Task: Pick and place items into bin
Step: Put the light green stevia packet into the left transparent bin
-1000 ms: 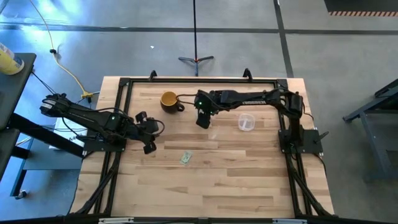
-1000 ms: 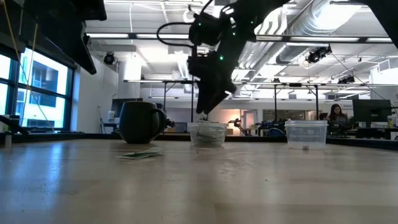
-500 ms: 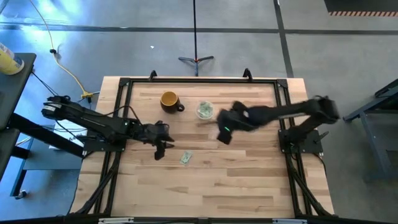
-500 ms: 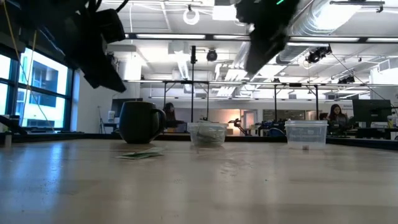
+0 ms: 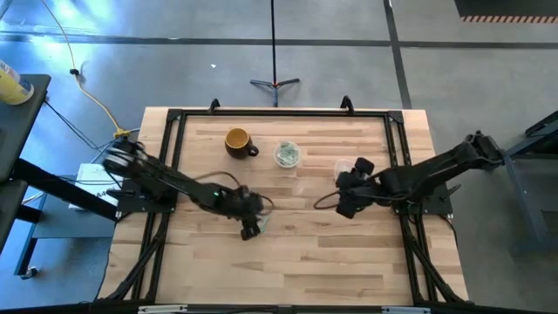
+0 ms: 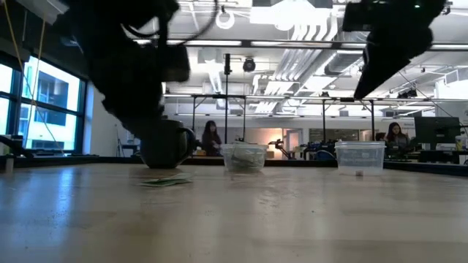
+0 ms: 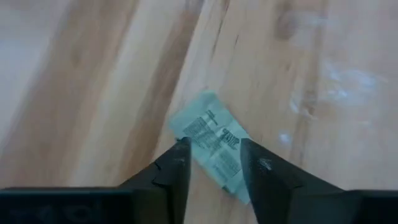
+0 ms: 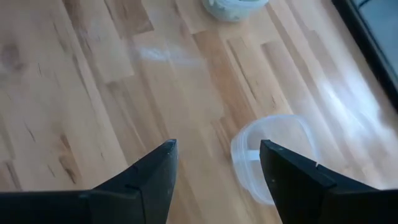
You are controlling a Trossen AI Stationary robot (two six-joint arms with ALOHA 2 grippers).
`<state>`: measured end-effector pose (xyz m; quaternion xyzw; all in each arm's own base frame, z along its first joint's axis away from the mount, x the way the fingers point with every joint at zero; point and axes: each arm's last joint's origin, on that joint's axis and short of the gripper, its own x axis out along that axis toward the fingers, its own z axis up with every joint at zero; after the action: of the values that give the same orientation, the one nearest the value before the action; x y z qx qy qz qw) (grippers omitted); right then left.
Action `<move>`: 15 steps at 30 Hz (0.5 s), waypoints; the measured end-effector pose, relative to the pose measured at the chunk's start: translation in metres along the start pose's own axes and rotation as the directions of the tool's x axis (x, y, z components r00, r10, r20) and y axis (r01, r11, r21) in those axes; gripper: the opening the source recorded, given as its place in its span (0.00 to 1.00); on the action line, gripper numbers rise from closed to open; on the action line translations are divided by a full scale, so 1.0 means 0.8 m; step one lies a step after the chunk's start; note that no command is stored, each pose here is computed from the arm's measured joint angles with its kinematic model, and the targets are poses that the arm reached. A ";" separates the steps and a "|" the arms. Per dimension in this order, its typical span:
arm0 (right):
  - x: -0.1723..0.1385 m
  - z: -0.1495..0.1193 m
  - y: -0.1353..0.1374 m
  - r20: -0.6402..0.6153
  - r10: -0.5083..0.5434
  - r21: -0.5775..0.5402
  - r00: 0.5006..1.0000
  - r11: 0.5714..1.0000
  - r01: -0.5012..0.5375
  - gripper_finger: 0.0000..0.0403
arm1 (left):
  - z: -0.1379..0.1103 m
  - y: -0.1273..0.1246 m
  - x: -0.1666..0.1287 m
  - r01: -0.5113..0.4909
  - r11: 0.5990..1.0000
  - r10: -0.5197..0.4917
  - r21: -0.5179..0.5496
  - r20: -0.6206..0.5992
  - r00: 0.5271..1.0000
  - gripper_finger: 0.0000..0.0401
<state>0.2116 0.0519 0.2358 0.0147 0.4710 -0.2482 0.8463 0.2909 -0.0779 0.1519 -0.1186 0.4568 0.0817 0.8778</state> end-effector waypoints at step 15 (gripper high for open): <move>-0.009 -0.013 -0.009 0.038 -0.040 -0.111 0.998 0.993 0.044 0.55 | 0.026 -0.018 0.023 -0.181 0.960 0.158 -0.214 -0.122 0.980 0.78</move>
<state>0.1972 0.0509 0.2376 -0.0473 0.4691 -0.2395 0.8487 0.3211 -0.0851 0.1501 -0.1815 0.4979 0.2014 0.8237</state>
